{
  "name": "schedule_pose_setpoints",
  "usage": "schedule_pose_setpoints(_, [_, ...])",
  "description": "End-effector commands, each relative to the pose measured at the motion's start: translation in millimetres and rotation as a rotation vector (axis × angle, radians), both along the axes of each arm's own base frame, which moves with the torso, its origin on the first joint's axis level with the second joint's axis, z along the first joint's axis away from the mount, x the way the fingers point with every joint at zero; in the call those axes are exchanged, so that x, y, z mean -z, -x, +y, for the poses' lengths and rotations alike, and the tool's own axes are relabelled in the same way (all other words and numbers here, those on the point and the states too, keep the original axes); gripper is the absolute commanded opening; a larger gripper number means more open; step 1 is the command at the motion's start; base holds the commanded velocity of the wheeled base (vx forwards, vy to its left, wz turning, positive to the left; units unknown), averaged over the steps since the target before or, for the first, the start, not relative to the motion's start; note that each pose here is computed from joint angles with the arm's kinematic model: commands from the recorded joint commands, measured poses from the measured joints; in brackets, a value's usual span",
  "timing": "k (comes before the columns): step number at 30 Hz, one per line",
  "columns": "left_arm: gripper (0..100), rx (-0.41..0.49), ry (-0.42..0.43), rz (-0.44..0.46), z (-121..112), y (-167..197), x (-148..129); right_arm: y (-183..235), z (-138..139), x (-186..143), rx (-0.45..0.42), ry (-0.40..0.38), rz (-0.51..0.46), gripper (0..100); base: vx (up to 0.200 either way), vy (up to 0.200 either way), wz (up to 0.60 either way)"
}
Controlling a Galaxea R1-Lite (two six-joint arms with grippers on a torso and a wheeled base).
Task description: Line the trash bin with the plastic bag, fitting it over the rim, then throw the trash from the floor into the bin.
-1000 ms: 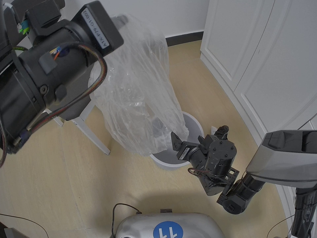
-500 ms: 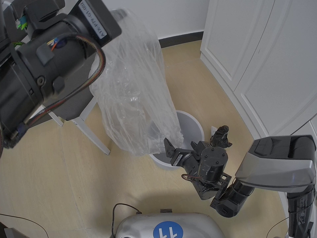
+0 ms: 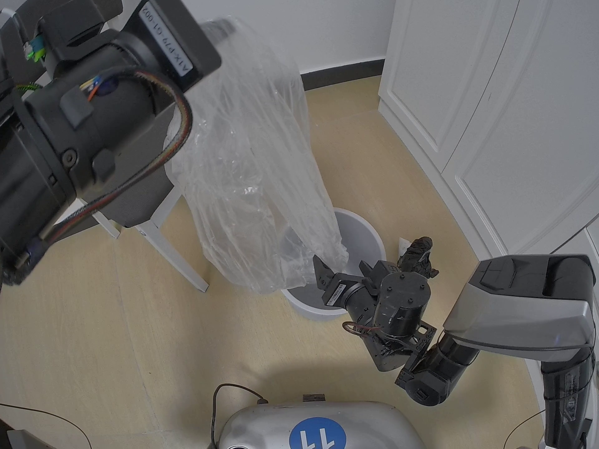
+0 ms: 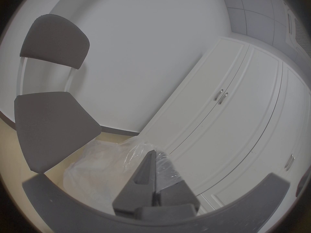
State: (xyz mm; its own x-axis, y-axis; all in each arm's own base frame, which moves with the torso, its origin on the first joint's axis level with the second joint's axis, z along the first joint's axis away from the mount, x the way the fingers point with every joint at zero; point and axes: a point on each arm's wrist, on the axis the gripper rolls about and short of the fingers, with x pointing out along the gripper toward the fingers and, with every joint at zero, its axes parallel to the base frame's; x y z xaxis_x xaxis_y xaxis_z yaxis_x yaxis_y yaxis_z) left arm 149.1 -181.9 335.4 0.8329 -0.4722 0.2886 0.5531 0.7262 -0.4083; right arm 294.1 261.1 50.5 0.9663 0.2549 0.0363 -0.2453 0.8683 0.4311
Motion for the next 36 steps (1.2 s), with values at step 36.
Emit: schedule_pose_setpoints(36, [0,-0.17,-0.488,0.233,33,-26,130,122,-174,-192,0.154,0.463,0.049,0,0.0,0.0,0.0])
